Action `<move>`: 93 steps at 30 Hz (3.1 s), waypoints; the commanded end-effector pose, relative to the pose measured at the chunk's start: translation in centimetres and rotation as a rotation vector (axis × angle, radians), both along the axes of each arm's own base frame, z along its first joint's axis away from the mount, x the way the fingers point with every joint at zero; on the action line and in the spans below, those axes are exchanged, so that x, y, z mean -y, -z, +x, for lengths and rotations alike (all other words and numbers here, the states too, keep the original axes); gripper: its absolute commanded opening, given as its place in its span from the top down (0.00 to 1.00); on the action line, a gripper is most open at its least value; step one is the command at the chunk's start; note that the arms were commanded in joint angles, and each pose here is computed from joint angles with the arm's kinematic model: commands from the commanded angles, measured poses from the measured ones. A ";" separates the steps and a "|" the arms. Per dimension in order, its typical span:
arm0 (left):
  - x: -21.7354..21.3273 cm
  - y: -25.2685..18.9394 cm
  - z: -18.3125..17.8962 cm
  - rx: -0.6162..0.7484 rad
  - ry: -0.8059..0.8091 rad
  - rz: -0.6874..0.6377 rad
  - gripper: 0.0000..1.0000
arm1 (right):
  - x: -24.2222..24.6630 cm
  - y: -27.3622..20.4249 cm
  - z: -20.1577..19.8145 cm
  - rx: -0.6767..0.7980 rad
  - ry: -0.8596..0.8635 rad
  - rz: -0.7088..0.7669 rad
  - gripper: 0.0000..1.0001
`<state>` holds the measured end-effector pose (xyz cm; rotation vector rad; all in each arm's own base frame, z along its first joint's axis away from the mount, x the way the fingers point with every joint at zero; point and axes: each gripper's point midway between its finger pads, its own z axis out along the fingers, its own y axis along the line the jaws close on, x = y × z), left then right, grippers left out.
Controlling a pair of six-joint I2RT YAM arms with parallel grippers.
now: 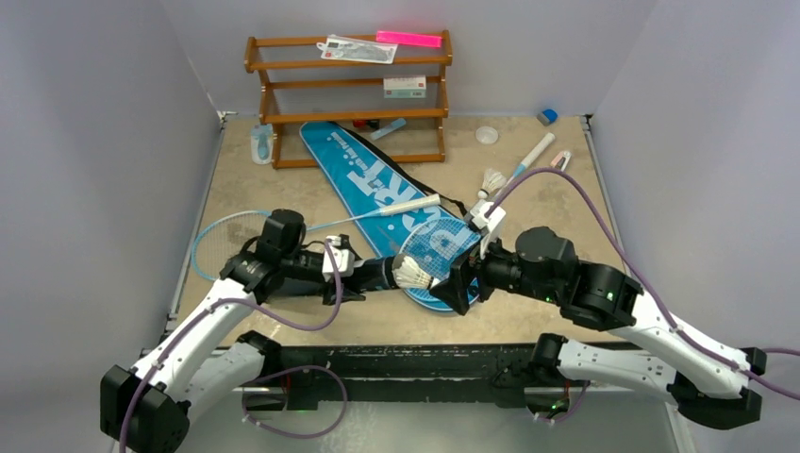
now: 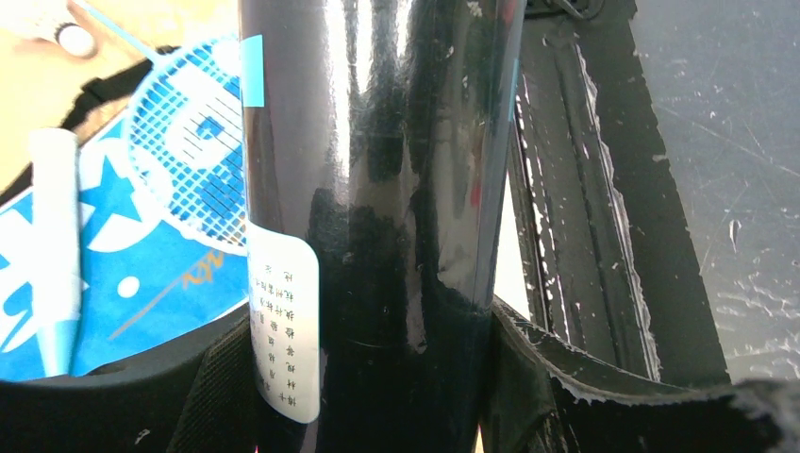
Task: Pack up the badminton gear
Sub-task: Place the shuttlecock at the shuttle tube.
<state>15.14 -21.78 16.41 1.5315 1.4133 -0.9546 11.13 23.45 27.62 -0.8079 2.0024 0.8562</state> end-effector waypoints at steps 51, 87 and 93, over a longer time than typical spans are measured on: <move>0.2 -3.3 -0.3 0.055 0.022 -0.132 0.73 | -2.9 -1.6 -0.4 -0.004 -0.035 0.258 0.62; 0.0 -2.5 -0.4 0.061 0.043 -0.099 0.74 | -3.4 0.0 -1.2 -0.102 -0.077 0.118 0.87; -0.3 -1.5 -0.1 0.053 0.024 -0.066 0.75 | -3.4 0.5 -1.3 -0.135 -0.077 0.069 0.87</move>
